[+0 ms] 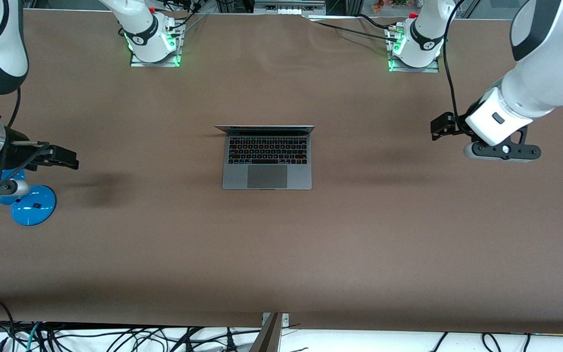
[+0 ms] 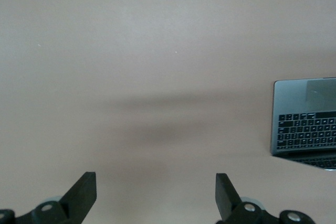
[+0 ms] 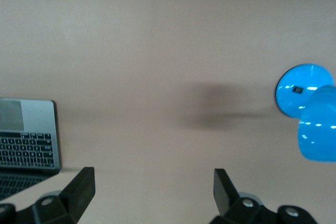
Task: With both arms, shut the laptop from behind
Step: 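Move the right gripper and the left gripper toward the laptop screen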
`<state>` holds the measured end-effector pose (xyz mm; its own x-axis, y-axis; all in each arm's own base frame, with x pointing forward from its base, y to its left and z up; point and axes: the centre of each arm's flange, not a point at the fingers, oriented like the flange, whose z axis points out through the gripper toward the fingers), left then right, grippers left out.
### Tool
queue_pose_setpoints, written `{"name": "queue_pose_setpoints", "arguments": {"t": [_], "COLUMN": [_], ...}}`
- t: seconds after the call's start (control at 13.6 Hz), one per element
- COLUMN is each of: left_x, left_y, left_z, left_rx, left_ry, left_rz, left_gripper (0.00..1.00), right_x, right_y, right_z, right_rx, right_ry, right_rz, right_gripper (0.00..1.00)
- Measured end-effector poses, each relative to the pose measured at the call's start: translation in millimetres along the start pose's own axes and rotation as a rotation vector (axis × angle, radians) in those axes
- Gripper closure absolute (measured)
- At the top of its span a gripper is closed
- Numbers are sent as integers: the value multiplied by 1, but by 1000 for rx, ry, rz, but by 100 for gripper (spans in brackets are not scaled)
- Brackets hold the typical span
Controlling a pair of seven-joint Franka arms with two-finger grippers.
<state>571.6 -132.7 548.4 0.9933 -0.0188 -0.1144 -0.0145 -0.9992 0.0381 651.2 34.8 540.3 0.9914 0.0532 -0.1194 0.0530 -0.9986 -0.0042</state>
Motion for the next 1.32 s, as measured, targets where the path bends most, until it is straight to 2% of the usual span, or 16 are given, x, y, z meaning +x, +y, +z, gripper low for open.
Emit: {"name": "queue_pose_setpoints", "arguments": {"t": [0.22, 0.51, 0.59, 0.81, 1.1, 1.32], "left_x": [-13, -33, -39, -54, -78, -94], "left_y": [48, 98, 109, 132, 154, 175], "left_z": [6, 21, 24, 33, 58, 72], "left_rx": [3, 14, 18, 17, 16, 16], "left_ry": [-12, -40, -47, -66, -65, -51], "left_rz": [9, 4, -5, -26, -53, -74], "left_gripper": [0, 0, 0, 0, 0, 0], "right_x": [-4, -10, -12, -18, -21, -21], "right_y": [-28, -65, -74, -102, -150, -189], "right_z": [17, 27, 30, 37, 54, 76], "right_rx": [-2, 6, 39, 187, 267, 342], "right_ry": [-80, -140, -159, -222, -272, -359], "right_rz": [-44, -98, -109, -140, -192, -74], "right_gripper": [0, 0, 0, 0, 0, 0]}}
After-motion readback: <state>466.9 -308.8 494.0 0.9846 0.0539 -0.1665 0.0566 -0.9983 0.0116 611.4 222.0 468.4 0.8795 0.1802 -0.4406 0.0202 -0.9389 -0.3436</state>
